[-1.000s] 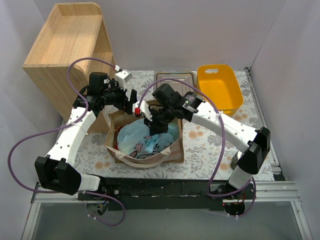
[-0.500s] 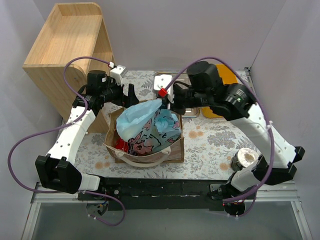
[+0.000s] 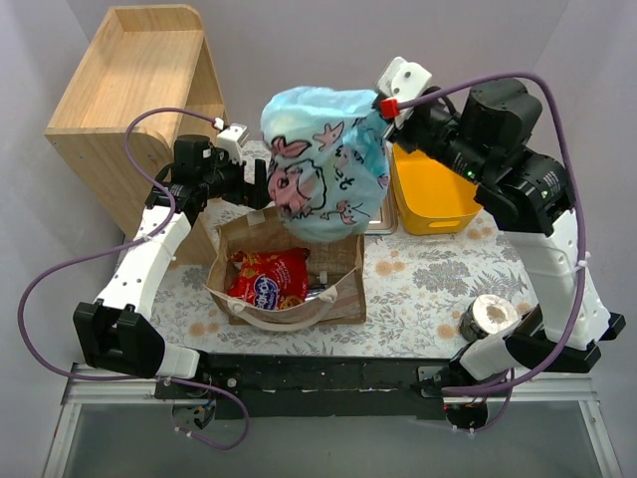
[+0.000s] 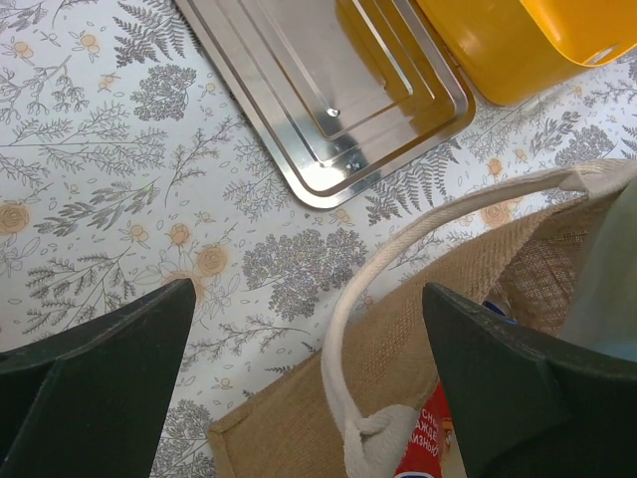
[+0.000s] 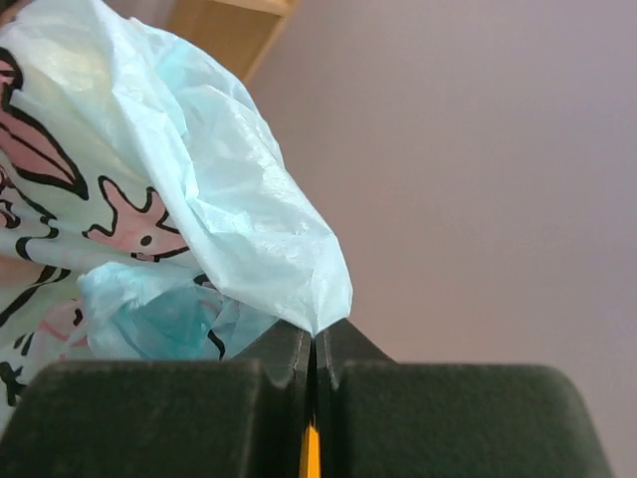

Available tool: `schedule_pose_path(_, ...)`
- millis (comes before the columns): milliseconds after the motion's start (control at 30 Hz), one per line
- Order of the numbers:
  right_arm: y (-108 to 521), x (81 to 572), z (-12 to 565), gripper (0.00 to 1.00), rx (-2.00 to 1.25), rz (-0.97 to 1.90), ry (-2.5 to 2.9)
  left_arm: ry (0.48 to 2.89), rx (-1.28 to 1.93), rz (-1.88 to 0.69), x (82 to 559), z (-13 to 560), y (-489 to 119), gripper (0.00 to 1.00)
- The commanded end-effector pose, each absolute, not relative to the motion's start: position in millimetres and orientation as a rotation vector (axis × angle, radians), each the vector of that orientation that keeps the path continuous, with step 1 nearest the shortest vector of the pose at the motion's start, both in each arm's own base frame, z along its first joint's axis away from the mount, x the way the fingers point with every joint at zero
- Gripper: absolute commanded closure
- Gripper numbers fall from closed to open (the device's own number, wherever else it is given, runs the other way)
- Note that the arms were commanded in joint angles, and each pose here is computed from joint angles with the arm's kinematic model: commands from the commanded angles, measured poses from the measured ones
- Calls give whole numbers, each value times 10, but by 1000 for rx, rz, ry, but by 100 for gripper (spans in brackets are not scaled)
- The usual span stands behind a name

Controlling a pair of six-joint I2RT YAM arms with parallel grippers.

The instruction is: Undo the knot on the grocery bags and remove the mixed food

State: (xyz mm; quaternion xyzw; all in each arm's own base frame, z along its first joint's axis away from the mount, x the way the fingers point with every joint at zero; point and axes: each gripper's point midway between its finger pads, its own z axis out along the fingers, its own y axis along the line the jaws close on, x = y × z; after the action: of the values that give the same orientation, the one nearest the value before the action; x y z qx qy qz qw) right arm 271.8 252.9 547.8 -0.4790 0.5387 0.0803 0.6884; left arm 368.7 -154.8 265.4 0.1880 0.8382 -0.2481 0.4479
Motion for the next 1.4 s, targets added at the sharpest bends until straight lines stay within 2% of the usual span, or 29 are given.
schedule_pose_path(0, 1862, 2682, 6483, 99, -761, -17, 988, 2024, 475, -649, 3701, 2857, -1584, 2)
schedule_pose_path(167, 1547, 2690, 6674, 99, -661, -117, 973, 2029, 481, -678, 3681, 2849, -1619, 2)
schedule_pose_path(333, 1308, 2722, 6542, 99, -634, -204, 1028, 2017, 498, -729, 3655, 2899, -1689, 2)
schedule_pose_path(500, 1201, 2798, 5929, 99, -690, -219, 1182, 1987, 514, -753, 3637, 2999, -1730, 2)
schedule_pose_path(700, 1145, 2584, 4750, 99, -824, -125, 1422, 1964, 538, -749, 3615, 3030, -1734, 2)
schedule_pose_path(733, 1173, 2608, 4395, 99, -870, -119, 1489, 1964, 538, -749, 3617, 3023, -1734, 2)
schedule_pose_path(967, 1233, 2425, 3400, 99, -963, -7, 1687, 1964, 548, -759, 3539, 3019, -1729, 2)
schedule_pose_path(1167, 1377, 2452, 3026, 99, -974, 79, 1785, 1967, 567, -735, 3502, 2961, -1702, 2)
schedule_pose_path(1367, 1629, 2900, 2986, 99, -866, 95, 1831, 1946, 542, -736, 3581, 3050, -1716, 2)
